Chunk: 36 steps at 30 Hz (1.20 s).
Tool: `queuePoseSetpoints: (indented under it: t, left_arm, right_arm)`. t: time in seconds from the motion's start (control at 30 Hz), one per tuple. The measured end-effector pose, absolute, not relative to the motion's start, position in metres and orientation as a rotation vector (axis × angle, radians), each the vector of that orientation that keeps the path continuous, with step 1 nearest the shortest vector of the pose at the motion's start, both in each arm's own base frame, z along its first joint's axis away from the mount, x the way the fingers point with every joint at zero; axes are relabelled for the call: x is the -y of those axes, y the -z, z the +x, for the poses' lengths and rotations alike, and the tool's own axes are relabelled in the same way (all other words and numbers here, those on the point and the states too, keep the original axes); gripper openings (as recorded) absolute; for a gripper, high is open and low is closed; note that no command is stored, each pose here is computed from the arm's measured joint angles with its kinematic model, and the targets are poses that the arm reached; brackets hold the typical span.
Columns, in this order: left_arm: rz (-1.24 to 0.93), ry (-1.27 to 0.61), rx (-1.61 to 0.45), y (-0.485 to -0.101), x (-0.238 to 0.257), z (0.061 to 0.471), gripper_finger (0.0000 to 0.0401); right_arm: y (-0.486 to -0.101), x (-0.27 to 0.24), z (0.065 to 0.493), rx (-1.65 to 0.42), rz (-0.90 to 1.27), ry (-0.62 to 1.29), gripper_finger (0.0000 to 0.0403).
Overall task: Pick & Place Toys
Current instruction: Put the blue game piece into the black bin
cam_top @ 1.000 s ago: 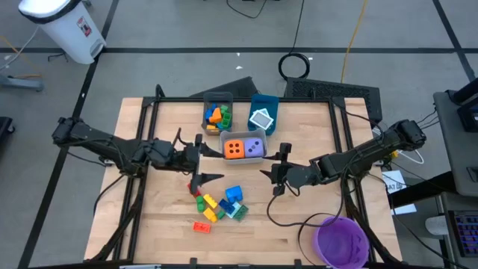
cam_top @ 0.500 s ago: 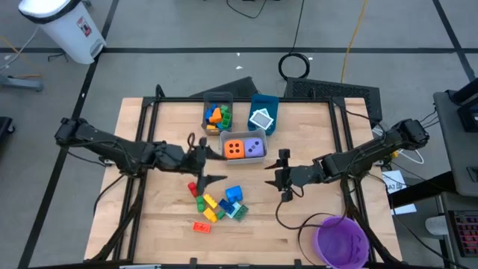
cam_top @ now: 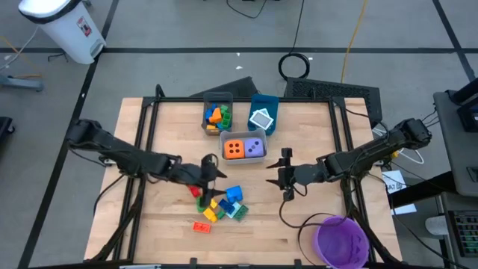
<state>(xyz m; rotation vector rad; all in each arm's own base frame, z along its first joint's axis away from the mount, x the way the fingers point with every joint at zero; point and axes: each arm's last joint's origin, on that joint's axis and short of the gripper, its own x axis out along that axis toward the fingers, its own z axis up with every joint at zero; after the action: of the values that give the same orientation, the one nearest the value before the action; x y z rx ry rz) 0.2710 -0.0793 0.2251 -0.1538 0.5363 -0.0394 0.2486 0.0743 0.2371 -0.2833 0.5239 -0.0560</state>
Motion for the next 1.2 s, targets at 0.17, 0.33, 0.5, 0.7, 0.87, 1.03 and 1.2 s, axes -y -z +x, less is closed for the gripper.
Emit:
queuePoseSetpoints:
  t: [0.17, 0.33, 0.5, 0.7, 0.87, 1.03, 1.2]
  left_arm:
    - [-0.141, -0.007, -0.595, -0.194, 0.077, 0.290, 0.0294]
    - [-0.105, -0.026, -0.653, -0.162, 0.073, 0.305, 0.0294]
    - [-0.137, 0.006, -0.704, -0.138, 0.075, 0.313, 0.0294]
    - [-0.181, 0.035, -0.711, -0.124, 0.079, 0.318, 0.0294]
    - [-0.211, -0.001, -0.785, -0.113, 0.078, 0.316, 0.0294]
    - [-0.230, -0.033, -0.805, -0.110, 0.071, 0.317, 0.0288]
    - [-0.189, -0.008, -0.779, -0.117, 0.071, 0.316, 0.0221]
  right_arm:
    - [-0.237, -0.074, 0.249, -0.519, -0.290, 0.054, 0.0187]
    - [-0.237, -0.074, 0.249, -0.520, -0.291, 0.053, 0.0187]
    - [-0.237, -0.074, 0.249, -0.520, -0.291, 0.053, 0.0187]
    - [-0.237, -0.074, 0.249, -0.520, -0.291, 0.053, 0.0187]
    - [-0.237, -0.074, 0.249, -0.520, -0.288, 0.054, 0.0187]
    - [-0.237, -0.074, 0.249, -0.520, -0.288, 0.054, 0.0187]
    - [-0.238, -0.074, 0.249, -0.519, -0.289, 0.053, 0.0187]
